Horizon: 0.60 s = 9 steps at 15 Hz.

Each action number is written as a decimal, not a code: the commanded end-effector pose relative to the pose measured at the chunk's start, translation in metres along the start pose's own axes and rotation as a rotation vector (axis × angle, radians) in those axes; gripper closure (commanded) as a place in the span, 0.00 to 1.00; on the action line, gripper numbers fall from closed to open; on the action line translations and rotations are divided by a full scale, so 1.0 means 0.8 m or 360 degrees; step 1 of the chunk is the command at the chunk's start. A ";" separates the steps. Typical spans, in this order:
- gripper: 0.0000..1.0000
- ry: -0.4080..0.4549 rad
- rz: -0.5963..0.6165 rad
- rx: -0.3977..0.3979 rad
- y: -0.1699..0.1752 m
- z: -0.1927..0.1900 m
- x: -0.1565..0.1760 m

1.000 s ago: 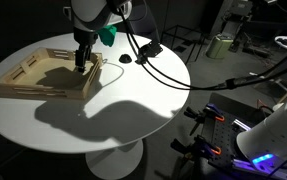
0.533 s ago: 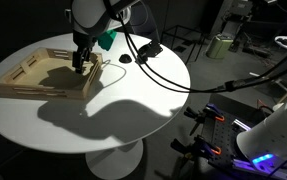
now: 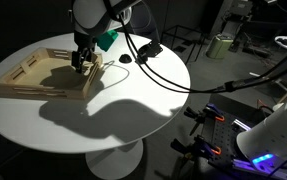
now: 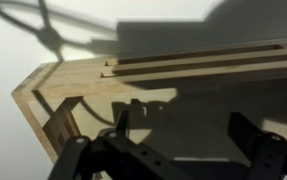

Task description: Move the tray towards the middle of the table

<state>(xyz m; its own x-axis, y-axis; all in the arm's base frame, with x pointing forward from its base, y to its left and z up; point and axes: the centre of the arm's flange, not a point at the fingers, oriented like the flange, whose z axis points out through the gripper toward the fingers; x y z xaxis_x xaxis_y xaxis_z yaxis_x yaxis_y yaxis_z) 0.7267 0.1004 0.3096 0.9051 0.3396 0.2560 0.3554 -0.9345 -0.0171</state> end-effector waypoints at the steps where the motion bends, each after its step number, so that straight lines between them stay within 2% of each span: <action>1: 0.00 -0.0014 0.0059 -0.0023 0.002 -0.007 0.001; 9: 0.00 -0.0071 0.0141 -0.0074 0.004 -0.014 -0.007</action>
<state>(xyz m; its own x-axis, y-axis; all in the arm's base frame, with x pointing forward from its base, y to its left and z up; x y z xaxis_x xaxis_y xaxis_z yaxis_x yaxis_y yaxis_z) 0.7260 0.0949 0.3073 0.9277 0.2900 0.2350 0.3016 -0.9533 -0.0142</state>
